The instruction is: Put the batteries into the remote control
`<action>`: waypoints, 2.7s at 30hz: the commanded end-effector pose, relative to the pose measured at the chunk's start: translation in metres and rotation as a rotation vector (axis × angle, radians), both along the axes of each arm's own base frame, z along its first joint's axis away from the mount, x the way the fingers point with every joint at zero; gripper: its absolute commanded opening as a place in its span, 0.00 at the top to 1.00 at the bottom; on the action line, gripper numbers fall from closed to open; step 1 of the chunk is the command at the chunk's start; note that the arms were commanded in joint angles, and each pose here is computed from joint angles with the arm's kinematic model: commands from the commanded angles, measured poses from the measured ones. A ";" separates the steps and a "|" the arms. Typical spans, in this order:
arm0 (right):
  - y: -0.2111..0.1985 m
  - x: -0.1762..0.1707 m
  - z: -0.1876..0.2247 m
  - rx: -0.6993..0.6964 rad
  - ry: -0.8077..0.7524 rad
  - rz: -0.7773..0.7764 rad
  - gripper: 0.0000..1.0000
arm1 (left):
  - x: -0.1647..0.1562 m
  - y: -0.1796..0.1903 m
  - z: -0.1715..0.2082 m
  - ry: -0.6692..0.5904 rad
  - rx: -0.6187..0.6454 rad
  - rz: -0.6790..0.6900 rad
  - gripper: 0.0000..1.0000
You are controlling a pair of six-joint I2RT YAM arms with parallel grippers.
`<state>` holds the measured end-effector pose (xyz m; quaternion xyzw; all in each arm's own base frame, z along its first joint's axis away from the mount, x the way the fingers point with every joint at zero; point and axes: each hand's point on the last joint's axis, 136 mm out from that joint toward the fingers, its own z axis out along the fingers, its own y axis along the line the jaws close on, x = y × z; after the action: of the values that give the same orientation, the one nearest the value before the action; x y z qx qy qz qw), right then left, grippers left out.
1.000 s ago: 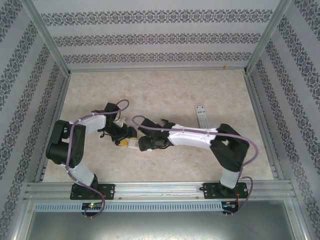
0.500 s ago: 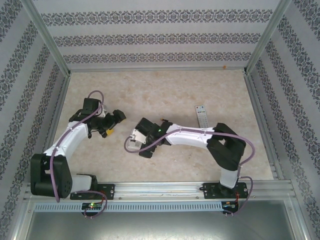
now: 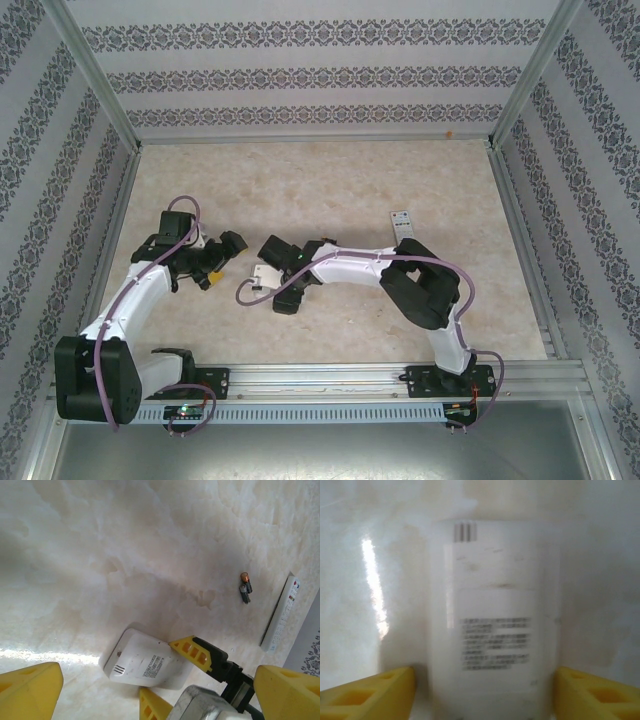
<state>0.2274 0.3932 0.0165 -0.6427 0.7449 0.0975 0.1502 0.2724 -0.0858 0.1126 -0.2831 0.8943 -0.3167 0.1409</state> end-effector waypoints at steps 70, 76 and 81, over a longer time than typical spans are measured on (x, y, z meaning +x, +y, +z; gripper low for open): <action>-0.126 0.043 0.203 0.734 0.336 -1.106 0.19 | 0.096 0.053 0.046 0.519 1.342 -0.368 1.00; -0.165 0.024 0.207 0.747 0.307 -1.159 0.18 | 0.149 0.034 0.002 0.534 1.421 -0.395 1.00; -0.190 0.016 0.213 0.793 0.284 -1.202 0.17 | 0.159 0.025 -0.035 0.561 1.419 -0.399 1.00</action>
<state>0.2480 0.2186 0.2336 -0.0174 0.8857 0.3568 0.2966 0.4585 -0.0754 0.0586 -0.0572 0.9384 0.3365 0.0540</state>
